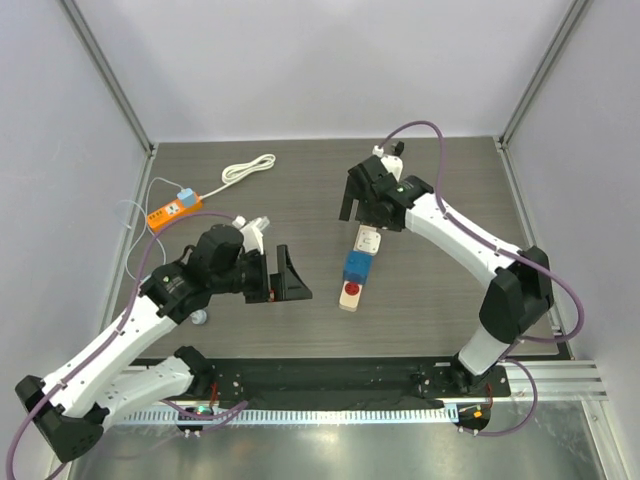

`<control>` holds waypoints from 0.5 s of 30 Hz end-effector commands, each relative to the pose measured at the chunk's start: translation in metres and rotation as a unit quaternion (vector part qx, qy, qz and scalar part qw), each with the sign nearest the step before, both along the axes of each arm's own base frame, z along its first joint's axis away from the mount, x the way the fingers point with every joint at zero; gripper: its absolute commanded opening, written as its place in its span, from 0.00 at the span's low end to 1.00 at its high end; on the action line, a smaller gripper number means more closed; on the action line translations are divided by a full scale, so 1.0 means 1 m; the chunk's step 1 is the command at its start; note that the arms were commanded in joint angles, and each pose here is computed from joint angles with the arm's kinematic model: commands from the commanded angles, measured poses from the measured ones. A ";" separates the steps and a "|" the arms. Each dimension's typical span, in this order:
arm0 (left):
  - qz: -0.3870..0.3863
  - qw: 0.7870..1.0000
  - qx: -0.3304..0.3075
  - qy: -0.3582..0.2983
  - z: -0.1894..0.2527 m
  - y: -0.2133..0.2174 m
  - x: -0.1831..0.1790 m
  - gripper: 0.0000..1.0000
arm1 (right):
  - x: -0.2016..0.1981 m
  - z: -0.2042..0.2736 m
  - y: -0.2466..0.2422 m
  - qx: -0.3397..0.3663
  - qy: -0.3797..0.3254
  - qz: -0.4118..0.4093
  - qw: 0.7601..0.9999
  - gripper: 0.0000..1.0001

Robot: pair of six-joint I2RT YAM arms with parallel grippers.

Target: Pull the plug off the socket

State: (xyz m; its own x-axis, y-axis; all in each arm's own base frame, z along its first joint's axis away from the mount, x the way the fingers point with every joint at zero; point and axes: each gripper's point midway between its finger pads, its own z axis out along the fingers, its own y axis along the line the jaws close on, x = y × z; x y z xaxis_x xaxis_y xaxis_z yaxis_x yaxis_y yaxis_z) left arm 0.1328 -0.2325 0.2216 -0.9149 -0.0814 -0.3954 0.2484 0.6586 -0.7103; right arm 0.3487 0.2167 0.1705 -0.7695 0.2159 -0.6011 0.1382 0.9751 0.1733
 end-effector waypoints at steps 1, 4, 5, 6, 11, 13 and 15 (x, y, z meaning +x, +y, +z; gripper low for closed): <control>0.035 0.999 0.017 -0.034 0.017 -0.005 0.013 1.00 | -0.006 0.017 -0.020 -0.015 -0.029 -0.010 0.999 1.00; 0.015 0.998 0.052 -0.043 0.012 -0.029 0.012 1.00 | -0.015 0.015 -0.046 -0.005 -0.029 -0.048 0.998 1.00; 0.008 0.996 0.060 -0.069 0.021 -0.040 0.012 1.00 | -0.018 0.011 -0.048 0.006 -0.021 -0.049 0.999 1.00; 0.000 0.993 0.094 -0.065 0.006 -0.051 0.016 1.00 | -0.023 0.012 -0.052 0.018 -0.021 -0.050 0.998 1.00; -0.004 0.972 0.200 -0.122 -0.015 -0.077 0.039 1.00 | -0.043 -0.023 -0.080 0.049 -0.003 -0.066 0.997 1.00; -0.002 0.968 0.214 -0.131 -0.025 -0.091 0.051 1.00 | -0.056 -0.031 -0.097 0.055 -0.011 -0.083 0.995 1.00; 0.002 0.966 0.218 -0.142 -0.030 -0.101 0.061 1.00 | -0.056 -0.033 -0.115 0.070 -0.029 -0.107 0.991 1.00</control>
State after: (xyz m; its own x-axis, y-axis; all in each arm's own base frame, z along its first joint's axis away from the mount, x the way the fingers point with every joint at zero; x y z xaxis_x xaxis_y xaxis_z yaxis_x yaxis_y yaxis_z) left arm 0.1642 -0.3293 0.1806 -0.8347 0.1681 -0.5244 0.3891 0.8540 -0.3455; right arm 0.2866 0.1084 0.1214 -0.7454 0.3759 -0.5506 0.3184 0.9263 0.2013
